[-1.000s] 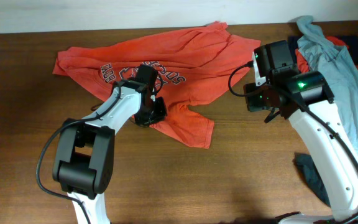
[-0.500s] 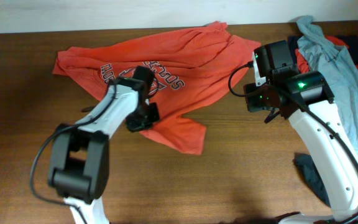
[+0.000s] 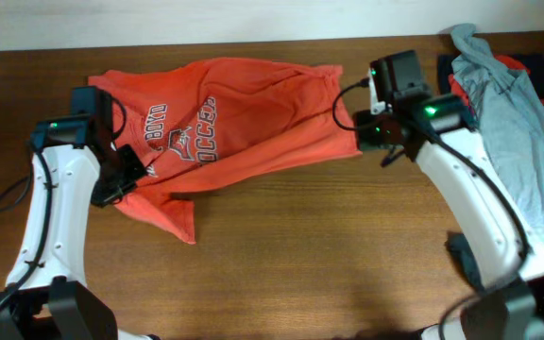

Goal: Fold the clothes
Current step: 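Regrasp the t-shirt hem corners with left and right grippers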

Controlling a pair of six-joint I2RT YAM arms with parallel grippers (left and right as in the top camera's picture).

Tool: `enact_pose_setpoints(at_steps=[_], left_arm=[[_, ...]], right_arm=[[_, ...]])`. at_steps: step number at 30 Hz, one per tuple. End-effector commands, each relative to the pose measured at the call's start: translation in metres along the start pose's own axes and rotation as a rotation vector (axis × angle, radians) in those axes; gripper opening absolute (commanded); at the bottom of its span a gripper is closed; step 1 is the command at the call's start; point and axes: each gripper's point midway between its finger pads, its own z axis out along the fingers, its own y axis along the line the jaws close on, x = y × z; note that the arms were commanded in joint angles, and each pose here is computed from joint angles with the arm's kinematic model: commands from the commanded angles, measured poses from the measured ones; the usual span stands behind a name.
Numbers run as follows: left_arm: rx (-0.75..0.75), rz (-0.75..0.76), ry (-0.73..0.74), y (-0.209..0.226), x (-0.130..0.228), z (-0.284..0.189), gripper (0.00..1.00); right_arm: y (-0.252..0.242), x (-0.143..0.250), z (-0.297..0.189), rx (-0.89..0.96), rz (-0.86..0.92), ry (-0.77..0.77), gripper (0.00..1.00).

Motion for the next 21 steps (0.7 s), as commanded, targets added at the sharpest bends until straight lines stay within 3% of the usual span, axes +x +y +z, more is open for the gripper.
enact_pose_setpoints(at_steps=[1,9,21], left_arm=[[0.002,0.024,-0.017,0.0,-0.002,-0.005,0.0],[0.004,0.024,-0.022,-0.001,-0.003,-0.005,0.0],[0.009,0.022,-0.032,-0.002,-0.006,-0.005,0.0]], right_arm=[[0.011,0.006,0.038,-0.038,0.008,0.076,0.58],[0.008,0.027,0.151,-0.011,0.024,0.203,0.59],[0.006,0.045,0.183,-0.13,0.097,0.277,0.59]])
